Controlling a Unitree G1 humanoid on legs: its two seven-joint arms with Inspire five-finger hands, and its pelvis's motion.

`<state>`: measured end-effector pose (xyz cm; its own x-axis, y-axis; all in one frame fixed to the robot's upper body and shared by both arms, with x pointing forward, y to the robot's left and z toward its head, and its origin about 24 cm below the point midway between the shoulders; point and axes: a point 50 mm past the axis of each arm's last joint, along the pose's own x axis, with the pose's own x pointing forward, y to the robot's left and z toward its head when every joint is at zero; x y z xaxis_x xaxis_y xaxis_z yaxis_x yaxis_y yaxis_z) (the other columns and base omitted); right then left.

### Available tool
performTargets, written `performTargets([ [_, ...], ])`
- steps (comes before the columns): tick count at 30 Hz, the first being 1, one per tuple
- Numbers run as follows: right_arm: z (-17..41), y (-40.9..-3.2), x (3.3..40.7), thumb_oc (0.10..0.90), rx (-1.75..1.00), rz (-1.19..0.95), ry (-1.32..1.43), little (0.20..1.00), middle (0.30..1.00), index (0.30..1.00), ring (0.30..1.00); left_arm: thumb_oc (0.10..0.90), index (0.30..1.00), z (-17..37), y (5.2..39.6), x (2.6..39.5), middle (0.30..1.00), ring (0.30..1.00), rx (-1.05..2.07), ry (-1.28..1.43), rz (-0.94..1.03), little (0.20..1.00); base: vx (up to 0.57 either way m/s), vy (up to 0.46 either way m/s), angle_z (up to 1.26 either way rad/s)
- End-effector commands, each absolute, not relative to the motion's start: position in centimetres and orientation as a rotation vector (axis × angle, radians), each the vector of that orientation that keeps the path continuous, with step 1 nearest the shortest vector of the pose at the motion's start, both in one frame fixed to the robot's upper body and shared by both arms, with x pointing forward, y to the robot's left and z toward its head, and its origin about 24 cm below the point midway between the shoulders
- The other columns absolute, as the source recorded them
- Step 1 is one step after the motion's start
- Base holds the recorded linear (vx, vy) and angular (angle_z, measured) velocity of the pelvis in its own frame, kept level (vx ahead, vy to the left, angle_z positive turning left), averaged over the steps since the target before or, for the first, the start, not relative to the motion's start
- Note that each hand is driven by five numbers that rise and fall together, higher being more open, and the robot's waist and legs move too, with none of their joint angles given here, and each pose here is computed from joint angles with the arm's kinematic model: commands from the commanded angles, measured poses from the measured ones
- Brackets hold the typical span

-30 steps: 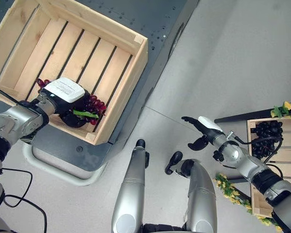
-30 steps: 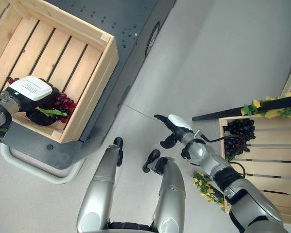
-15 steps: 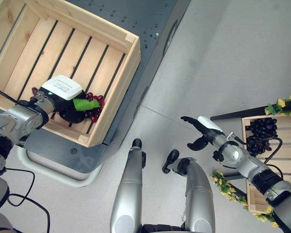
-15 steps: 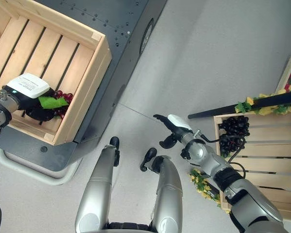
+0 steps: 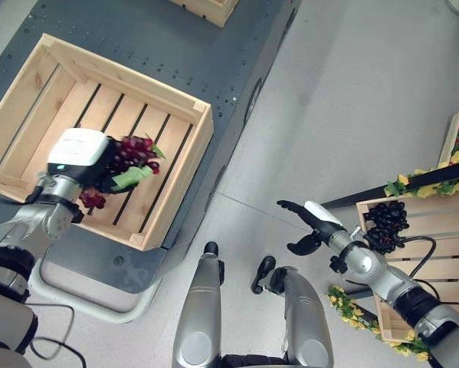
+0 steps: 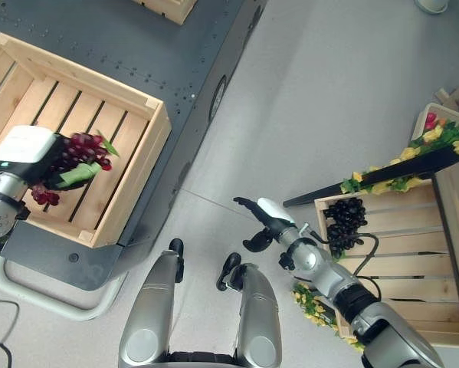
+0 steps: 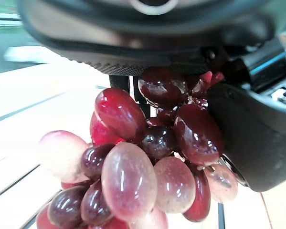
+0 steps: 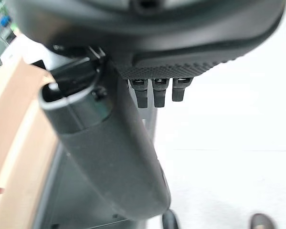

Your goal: Pick up the fruits from the basket on one side to the basket on the other side

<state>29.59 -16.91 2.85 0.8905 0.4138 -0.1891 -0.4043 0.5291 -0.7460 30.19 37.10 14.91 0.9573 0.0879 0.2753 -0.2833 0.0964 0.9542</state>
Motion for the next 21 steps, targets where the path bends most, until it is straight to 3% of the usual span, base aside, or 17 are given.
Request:
performTargets([
  [1, 7.2, -17.0, 30.4, 0.8, -0.818, 0.421, -0.205, 0.9, 0.9, 0.9, 0.9, 0.4, 0.3, 20.0, 37.7, 29.7, 0.3, 0.3, 1.22, -0.423, 0.519, 0.3, 0.05, -0.015, -0.03],
  [7, 7.3, -16.3, 29.3, 0.8, -0.825, 0.481, -0.233, 0.9, 0.9, 0.9, 0.9, 0.4, 0.3, 20.0, 39.4, 28.3, 0.3, 0.3, 1.057, -0.407, 0.652, 0.3, 0.08, -0.032, -0.03],
  [9, 7.5, -16.1, 29.0, 0.8, -0.816, 0.491, -0.244, 0.9, 0.9, 0.9, 0.9, 0.4, 0.3, 20.0, 40.1, 27.8, 0.3, 0.3, 0.867, -0.396, 0.676, 0.3, 0.09, -0.052, -0.09],
  [21, 10.0, -15.3, 28.2, 0.8, -0.756, 0.618, -0.282, 0.9, 0.9, 0.9, 0.9, 0.4, 0.3, 18.8, 39.5, 27.5, 0.3, 0.3, 0.317, -0.408, 0.539, 0.3, 0.07, -0.052, -0.06],
])
